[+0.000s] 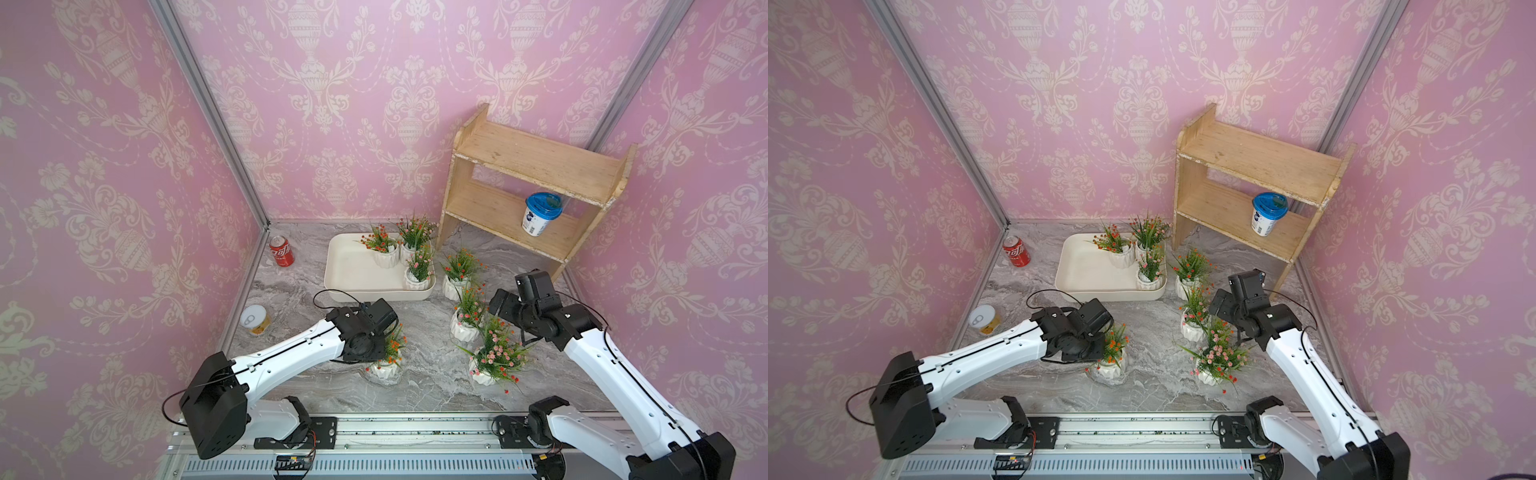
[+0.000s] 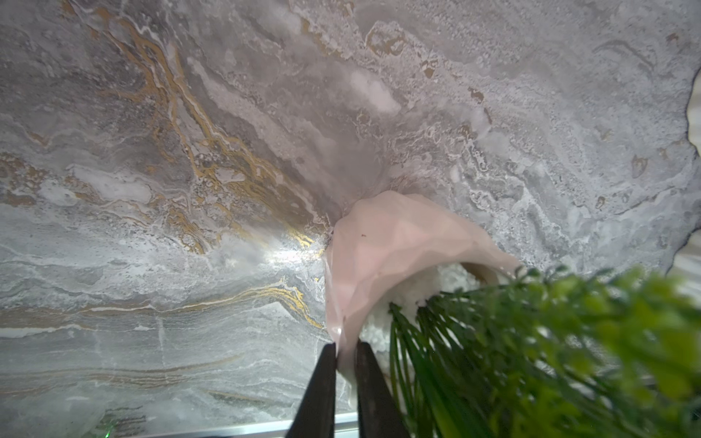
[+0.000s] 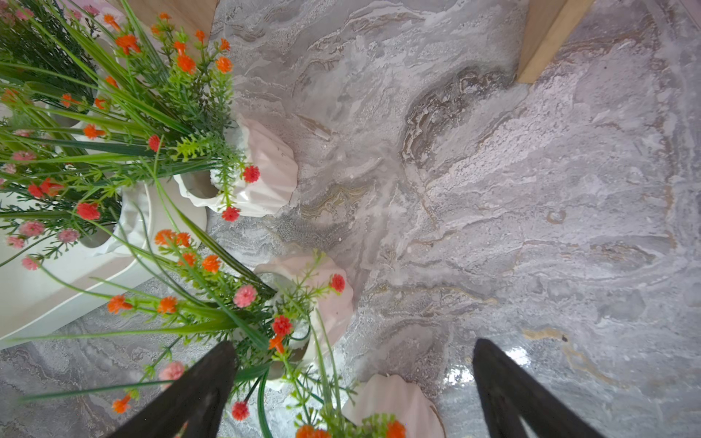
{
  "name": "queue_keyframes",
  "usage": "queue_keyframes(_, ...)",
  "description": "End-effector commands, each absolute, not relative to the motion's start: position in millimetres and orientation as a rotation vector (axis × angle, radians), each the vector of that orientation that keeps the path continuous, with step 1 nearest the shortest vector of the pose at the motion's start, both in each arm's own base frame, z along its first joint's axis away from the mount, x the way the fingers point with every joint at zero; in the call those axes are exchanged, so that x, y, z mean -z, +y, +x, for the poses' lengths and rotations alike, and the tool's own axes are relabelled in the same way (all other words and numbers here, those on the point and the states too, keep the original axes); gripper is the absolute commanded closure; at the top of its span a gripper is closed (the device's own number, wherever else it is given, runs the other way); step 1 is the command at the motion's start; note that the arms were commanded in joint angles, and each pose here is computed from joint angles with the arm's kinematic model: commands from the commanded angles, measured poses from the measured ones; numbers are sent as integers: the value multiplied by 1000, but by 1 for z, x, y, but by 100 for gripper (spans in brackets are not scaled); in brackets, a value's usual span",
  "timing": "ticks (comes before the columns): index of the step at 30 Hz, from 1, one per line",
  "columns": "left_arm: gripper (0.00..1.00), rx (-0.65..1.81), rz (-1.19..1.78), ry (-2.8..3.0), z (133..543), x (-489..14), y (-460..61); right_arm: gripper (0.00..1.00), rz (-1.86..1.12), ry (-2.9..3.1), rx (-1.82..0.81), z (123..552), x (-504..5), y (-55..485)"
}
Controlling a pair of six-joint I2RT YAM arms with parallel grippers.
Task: Put the potted gypsophila into the storage box
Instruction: Pick up the baby's breath potted plant from the center of the board.
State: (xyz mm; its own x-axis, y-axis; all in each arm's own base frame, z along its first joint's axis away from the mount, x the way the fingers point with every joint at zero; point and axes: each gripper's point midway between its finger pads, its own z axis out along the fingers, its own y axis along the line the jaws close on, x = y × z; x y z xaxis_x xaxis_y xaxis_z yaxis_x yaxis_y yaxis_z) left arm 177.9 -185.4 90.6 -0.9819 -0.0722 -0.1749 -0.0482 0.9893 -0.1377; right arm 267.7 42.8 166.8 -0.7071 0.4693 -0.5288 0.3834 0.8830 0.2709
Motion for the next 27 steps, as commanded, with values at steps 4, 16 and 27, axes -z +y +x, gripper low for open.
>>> queue_keyframes(4, 82, 131, -66, 2947, 179, -88, -178, 1, 595, 2466, -175, 266, -163, 42)
queue_keyframes(16, 71, 172, -87, 2962, 175, -76, -181, 0, 601, 2474, -173, 266, -161, 42)
queue_keyframes(27, 81, 193, -96, 2973, 172, -68, -183, 0, 606, 2481, -175, 267, -160, 43)
